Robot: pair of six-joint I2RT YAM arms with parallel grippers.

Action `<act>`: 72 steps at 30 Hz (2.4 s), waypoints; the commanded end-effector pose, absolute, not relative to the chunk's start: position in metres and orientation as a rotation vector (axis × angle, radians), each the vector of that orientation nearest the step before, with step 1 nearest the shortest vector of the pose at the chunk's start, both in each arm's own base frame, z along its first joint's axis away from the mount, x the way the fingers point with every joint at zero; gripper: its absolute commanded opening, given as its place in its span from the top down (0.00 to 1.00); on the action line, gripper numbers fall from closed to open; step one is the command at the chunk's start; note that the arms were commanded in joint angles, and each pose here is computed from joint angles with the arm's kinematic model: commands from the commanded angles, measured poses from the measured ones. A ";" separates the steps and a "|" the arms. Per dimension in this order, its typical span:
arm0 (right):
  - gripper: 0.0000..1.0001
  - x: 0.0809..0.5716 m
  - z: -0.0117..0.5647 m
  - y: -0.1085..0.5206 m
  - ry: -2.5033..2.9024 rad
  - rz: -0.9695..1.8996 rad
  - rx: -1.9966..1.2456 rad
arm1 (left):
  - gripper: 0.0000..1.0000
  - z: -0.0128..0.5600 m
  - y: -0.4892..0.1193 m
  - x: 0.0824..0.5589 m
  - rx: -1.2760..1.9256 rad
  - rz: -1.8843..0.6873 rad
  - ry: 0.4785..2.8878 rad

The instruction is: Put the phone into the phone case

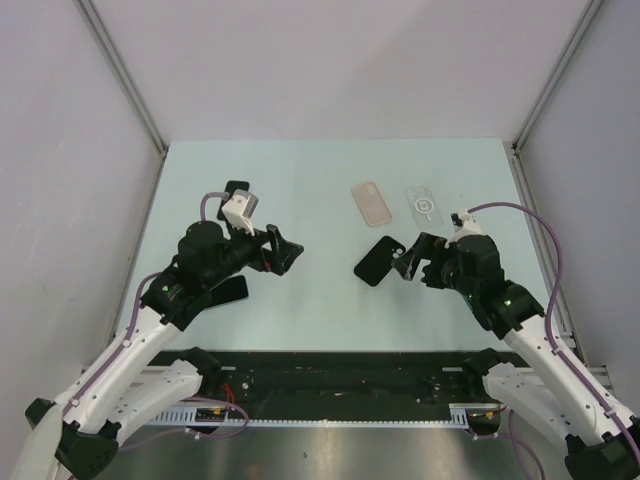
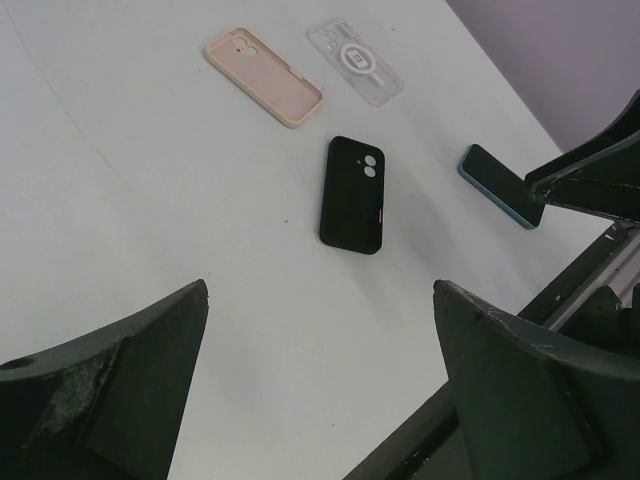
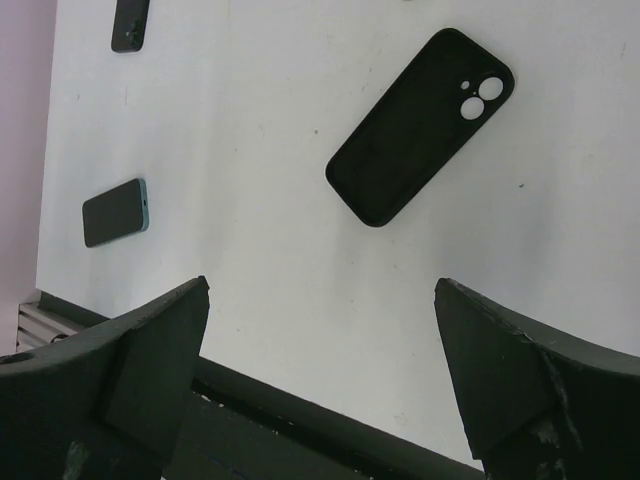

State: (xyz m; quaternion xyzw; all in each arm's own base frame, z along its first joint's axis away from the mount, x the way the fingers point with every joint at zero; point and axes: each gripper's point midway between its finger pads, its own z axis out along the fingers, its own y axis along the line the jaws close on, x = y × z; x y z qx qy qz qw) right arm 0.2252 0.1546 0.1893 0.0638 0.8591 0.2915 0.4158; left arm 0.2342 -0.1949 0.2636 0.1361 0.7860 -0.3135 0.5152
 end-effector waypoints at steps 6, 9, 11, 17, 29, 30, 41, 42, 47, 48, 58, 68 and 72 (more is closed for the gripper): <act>0.00 0.228 0.185 0.148 2.177 0.692 0.181 | 0.02 0.261 -0.182 0.249 0.221 -0.669 1.895; 0.00 0.228 0.184 0.148 2.181 0.695 0.195 | 0.02 0.253 -0.165 0.261 0.093 -0.562 1.937; 0.00 0.228 0.183 0.149 2.184 0.701 0.196 | 0.00 0.255 -0.143 0.270 -0.089 -0.474 1.941; 0.00 0.231 0.188 0.157 2.173 0.743 0.183 | 0.00 0.237 -0.106 0.274 -0.276 -0.299 1.954; 0.02 0.219 0.196 0.171 2.178 0.858 0.145 | 0.05 0.132 -0.027 0.255 -1.236 -0.221 2.100; 0.02 0.215 0.196 0.174 2.185 0.880 0.121 | 0.05 0.126 -0.020 0.252 -1.306 -0.185 2.109; 0.02 0.199 0.197 0.172 2.196 0.884 0.068 | 0.00 0.076 0.040 0.233 -1.846 0.042 1.993; 0.02 0.198 0.198 0.171 2.193 0.881 0.065 | 0.00 0.073 0.042 0.232 -1.870 0.047 1.985; 0.02 0.196 0.198 0.168 2.187 0.868 0.064 | 0.00 0.059 0.050 0.225 -1.986 0.075 1.985; 0.02 0.196 0.198 0.168 2.189 0.869 0.063 | 0.00 0.057 0.050 0.223 -1.999 0.081 1.989; 0.02 0.196 0.198 0.171 2.193 0.888 0.065 | 0.00 0.040 0.057 0.223 -2.058 0.172 1.976; 0.02 0.196 0.196 0.168 2.198 0.863 0.067 | 0.00 0.024 0.054 0.219 -2.140 0.224 1.990; 0.02 0.194 0.195 0.166 2.205 0.863 0.096 | 0.03 0.017 0.051 0.211 -2.168 0.259 2.016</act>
